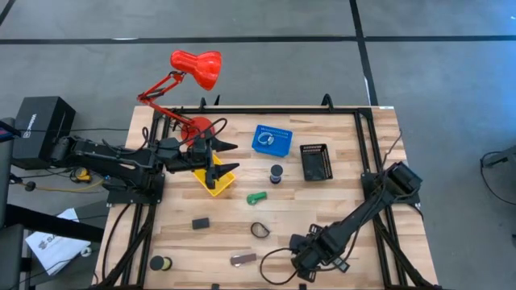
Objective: Pick & Place Office items
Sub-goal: Put the red digital clock into the black bin
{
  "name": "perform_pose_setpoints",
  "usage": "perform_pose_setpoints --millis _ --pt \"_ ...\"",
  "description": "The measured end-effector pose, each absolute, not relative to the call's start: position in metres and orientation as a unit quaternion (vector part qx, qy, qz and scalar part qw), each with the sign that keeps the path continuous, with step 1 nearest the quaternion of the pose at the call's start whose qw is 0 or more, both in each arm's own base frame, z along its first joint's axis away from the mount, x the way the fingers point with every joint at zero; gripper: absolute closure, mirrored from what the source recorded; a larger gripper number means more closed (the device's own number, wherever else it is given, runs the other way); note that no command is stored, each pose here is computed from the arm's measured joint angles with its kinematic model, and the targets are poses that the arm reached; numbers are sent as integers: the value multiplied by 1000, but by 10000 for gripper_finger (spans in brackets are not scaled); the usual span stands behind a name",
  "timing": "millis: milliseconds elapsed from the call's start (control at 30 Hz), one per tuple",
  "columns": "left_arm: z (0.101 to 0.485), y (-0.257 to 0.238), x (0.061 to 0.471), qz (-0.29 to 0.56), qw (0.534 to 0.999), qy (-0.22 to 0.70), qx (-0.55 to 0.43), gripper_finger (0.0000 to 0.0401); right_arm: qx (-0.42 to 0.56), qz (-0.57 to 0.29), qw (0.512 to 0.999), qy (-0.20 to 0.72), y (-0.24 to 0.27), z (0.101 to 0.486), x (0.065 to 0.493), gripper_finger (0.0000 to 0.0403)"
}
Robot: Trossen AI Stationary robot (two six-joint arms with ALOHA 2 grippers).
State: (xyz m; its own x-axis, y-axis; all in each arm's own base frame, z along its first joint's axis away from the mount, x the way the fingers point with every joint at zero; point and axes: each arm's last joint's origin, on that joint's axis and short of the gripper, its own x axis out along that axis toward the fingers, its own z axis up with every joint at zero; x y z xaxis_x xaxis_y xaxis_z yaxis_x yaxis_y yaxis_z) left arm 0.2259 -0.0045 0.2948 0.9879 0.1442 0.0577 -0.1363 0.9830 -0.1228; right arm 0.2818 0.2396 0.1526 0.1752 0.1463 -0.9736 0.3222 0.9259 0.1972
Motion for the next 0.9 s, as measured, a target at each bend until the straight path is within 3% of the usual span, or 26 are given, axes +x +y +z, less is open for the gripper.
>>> perform_pose_setpoints --millis 267,567,900 --pt "295 -4 226 73 995 -33 -59 104 176 -80 732 653 237 142 282 176" --pt "295 -4 226 72 995 -34 -59 104 126 -48 740 659 240 131 284 179" --pt "295 -4 226 71 995 -36 -58 104 112 -37 738 665 234 132 286 231"
